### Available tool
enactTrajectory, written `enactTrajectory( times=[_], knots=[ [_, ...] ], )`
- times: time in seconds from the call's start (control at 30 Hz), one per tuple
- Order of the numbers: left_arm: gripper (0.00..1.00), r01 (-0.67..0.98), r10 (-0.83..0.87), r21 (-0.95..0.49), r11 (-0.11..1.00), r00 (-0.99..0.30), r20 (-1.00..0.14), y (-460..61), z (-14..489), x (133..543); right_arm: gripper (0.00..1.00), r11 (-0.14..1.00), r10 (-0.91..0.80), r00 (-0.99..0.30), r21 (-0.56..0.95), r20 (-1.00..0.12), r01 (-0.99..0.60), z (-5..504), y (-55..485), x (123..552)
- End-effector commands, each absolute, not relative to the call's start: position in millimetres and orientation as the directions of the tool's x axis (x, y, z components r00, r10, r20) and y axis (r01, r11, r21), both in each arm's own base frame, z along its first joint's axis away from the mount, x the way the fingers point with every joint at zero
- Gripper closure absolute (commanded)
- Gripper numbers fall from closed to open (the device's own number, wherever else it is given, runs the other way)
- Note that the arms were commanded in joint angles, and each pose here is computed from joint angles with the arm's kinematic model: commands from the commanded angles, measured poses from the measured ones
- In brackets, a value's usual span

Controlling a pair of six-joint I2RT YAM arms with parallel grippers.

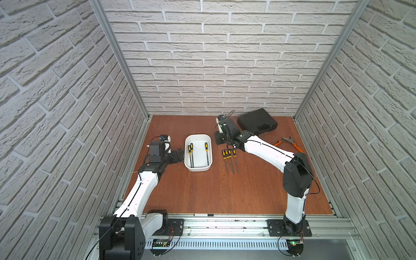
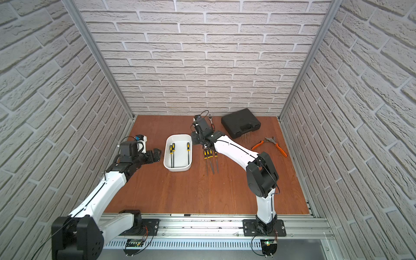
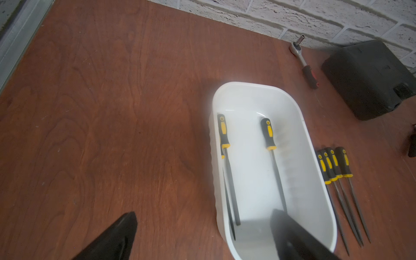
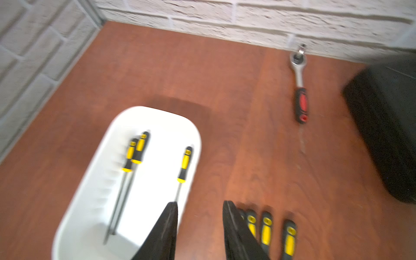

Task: Take the file tool out of the storage box
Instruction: Pick up the file tool from the storage box.

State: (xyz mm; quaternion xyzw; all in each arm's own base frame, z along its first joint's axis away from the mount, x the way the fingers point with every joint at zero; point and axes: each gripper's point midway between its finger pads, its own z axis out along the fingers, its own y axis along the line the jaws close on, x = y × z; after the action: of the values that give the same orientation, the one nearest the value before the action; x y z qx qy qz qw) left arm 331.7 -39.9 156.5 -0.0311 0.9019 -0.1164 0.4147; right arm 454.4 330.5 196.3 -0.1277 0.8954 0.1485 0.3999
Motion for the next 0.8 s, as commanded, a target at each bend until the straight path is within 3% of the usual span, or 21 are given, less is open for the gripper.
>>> enactTrajectory(
  times=[0.0, 0.3, 0.77],
  knots=[
    [0.01, 0.039, -0.147, -0.214, 0.976, -0.608, -0.78, -36.2, 171.5, 334.7, 0.61, 0.881, -0.157, -0.69, 0.216, -0.706, -0.422, 162.9, 375.7, 451.7],
    [0.02, 0.033, -0.146, -0.209, 0.977, -0.607, -0.781, -34.5, 172.4, 332.6, 0.57, 0.84, -0.185, -0.75, 0.294, -0.635, -0.456, 108.5, 441.0, 471.6],
    [0.02, 0.029, -0.13, -0.184, 0.982, -0.604, -0.786, -31.3, 176.4, 331.0, 0.58, 0.857, -0.242, -0.776, 0.247, -0.583, -0.452, 52.4, 460.3, 469.6]
  ],
)
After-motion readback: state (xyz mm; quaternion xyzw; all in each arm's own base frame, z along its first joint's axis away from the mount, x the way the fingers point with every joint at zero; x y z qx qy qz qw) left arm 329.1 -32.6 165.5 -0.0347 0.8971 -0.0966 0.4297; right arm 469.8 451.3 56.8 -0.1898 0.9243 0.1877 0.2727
